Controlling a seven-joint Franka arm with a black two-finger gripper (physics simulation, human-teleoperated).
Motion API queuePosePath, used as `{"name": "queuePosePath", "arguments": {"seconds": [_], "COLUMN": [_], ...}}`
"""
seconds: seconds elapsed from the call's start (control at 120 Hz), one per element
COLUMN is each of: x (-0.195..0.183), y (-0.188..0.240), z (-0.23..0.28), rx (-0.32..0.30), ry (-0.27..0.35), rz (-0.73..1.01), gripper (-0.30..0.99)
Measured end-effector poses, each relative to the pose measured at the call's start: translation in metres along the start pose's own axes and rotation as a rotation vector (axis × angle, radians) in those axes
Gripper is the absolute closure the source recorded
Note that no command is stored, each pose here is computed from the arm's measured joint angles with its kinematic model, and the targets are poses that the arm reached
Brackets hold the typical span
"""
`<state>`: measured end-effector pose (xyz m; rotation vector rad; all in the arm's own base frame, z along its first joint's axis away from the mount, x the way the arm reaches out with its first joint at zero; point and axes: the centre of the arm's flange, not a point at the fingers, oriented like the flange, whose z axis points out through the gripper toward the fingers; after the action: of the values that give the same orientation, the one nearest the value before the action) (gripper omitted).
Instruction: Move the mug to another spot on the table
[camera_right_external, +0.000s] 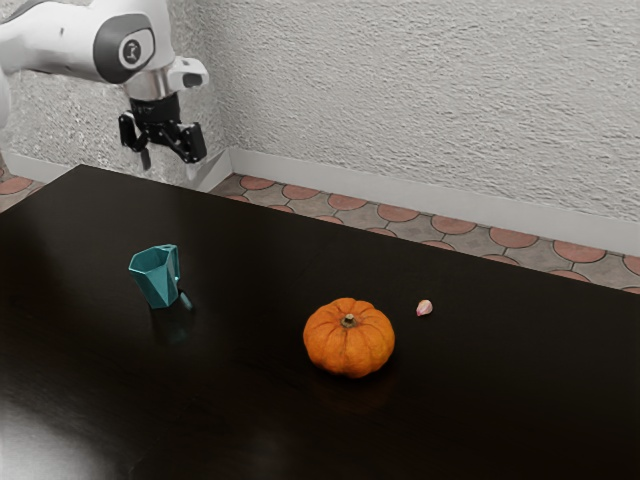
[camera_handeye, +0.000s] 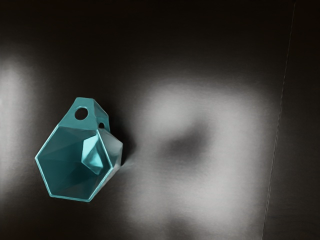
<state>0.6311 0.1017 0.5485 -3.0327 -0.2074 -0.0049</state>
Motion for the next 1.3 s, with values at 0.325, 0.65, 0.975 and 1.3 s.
{"name": "queuePosePath", "arguments": {"seconds": [0.325, 0.65, 0.975, 1.3], "x": [0.029, 0.049, 0.064, 0.079], "y": [-0.033, -0.073, -0.075, -0.075], "z": [0.115, 0.200, 0.200, 0.234], "rx": [-0.018, -0.042, -0.001, 0.006], "ry": [-0.135, -0.190, -0.131, -0.145], "rz": [-0.051, -0.085, 0.015, 0.115], "gripper": [0.00, 0.00, 0.15, 0.18]}}
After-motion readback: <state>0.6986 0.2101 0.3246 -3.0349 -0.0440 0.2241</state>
